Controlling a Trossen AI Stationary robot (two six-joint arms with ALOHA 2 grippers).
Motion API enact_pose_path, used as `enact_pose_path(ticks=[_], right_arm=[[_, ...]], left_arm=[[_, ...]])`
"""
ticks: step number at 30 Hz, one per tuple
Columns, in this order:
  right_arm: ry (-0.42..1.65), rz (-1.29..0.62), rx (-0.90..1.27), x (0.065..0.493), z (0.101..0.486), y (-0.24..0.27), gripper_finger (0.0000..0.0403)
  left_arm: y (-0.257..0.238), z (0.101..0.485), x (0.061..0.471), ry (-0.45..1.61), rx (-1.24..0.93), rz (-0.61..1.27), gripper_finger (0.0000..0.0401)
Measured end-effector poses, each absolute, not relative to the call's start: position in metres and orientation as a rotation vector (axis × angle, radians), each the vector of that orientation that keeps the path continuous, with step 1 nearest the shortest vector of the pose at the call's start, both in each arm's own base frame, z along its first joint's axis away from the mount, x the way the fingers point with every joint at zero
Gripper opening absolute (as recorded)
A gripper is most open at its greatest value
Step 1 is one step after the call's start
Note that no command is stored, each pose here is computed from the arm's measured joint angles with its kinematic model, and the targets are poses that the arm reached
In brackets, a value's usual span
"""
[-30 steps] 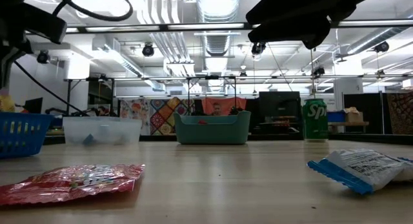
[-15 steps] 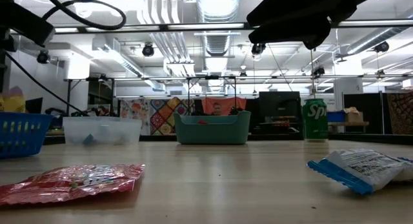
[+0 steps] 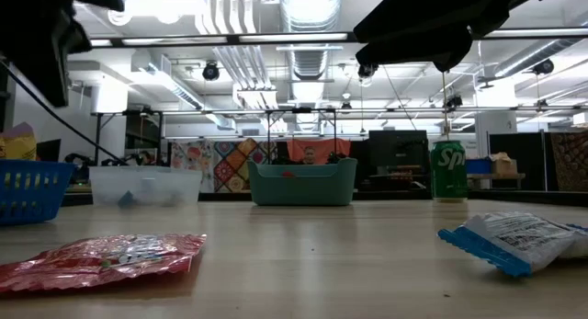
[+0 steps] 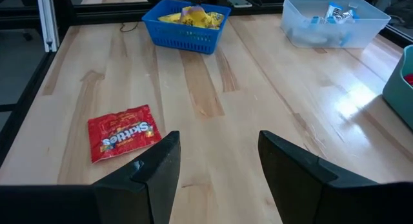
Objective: Sort candy
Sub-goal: Put the yellow candy into the blue basket
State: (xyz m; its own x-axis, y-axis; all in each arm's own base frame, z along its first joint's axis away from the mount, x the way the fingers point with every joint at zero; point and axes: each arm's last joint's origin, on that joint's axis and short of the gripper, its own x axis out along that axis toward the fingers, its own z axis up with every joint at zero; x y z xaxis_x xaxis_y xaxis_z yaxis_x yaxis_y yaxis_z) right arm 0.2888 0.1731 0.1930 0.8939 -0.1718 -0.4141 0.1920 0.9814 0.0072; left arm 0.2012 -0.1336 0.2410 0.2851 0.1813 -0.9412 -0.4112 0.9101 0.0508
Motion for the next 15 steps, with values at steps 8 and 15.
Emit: enact_pose_path(ticks=[8,15], right_arm=[[0.426,-0.189,0.047,0.289,0.193,0.173,0.0201],[0.425,-0.189,0.048,0.289,0.193,0.173,0.0201]], left_arm=[[-0.136,0.210,0.201,1.396,-0.168,0.532,0.0000],[-0.133,0.206,0.193,1.510,-0.183,0.640,0.0000]])
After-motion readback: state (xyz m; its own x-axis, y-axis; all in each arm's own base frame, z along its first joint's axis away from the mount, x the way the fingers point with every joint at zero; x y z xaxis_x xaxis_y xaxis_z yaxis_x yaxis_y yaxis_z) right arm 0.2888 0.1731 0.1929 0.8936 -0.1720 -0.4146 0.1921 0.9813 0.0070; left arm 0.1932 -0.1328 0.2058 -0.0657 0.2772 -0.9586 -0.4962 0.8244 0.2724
